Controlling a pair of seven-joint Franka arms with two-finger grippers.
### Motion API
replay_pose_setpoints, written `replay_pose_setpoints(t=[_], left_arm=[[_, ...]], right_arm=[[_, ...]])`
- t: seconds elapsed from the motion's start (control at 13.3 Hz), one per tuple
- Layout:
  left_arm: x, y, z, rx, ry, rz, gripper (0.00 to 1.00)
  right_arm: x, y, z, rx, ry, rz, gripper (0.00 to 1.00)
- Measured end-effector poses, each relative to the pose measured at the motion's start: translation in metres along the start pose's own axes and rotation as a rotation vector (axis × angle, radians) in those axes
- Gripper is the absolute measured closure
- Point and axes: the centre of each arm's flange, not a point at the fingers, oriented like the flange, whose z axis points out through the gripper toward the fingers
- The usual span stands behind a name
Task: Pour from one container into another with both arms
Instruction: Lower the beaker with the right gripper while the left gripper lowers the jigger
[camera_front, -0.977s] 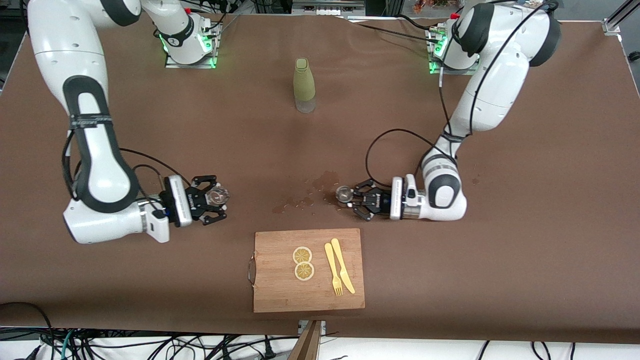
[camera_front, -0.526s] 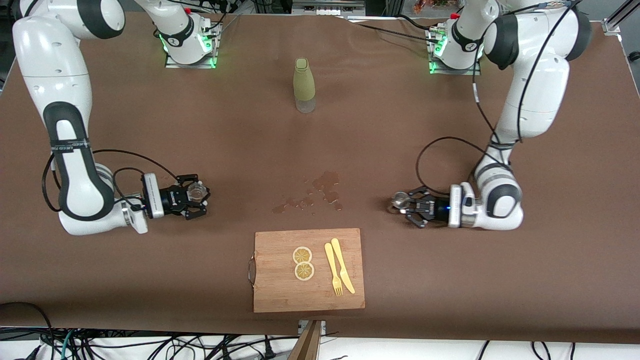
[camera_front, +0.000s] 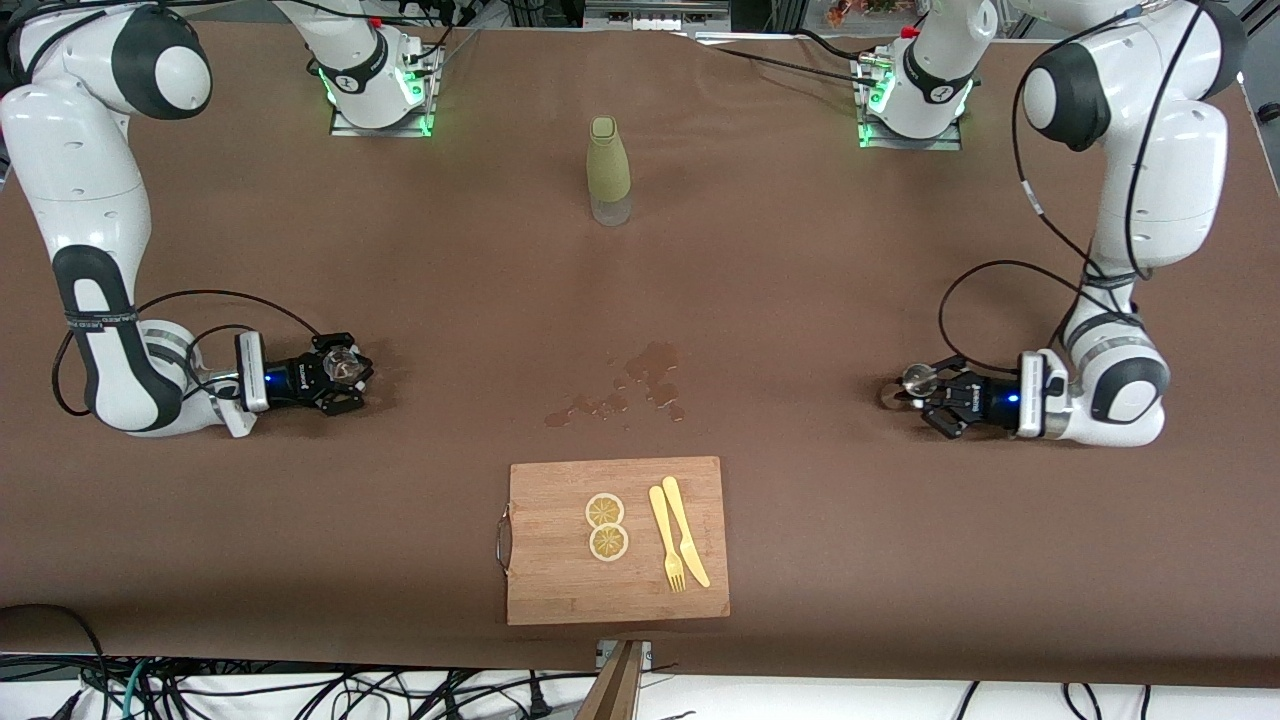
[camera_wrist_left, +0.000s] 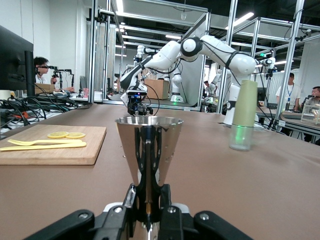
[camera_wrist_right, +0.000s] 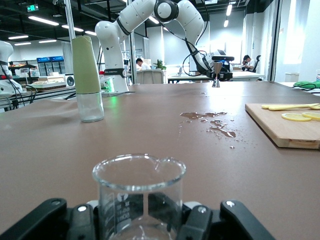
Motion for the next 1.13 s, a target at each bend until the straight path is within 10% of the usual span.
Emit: replay_pose_setpoints(t=[0.45, 0.98, 1.13], left_arm=[[-0.019, 0.045, -0.068, 0.011, -0.001, 0.110, 0.79], [-0.042, 0.084, -0.081, -0.022, 0.022, 0.070, 0.79], [-0.045, 0.086, -0.081, -0.023, 0.023, 0.063, 0.79]], right_arm=[[-0.025, -0.010, 0.017, 0.022, 0.044, 0.003, 0.81], [-0.026, -0.022, 0.009, 0.089, 0.021, 0.037, 0.04], [-0.025, -0.029, -0.010, 0.094, -0.001, 0.075, 0.00]])
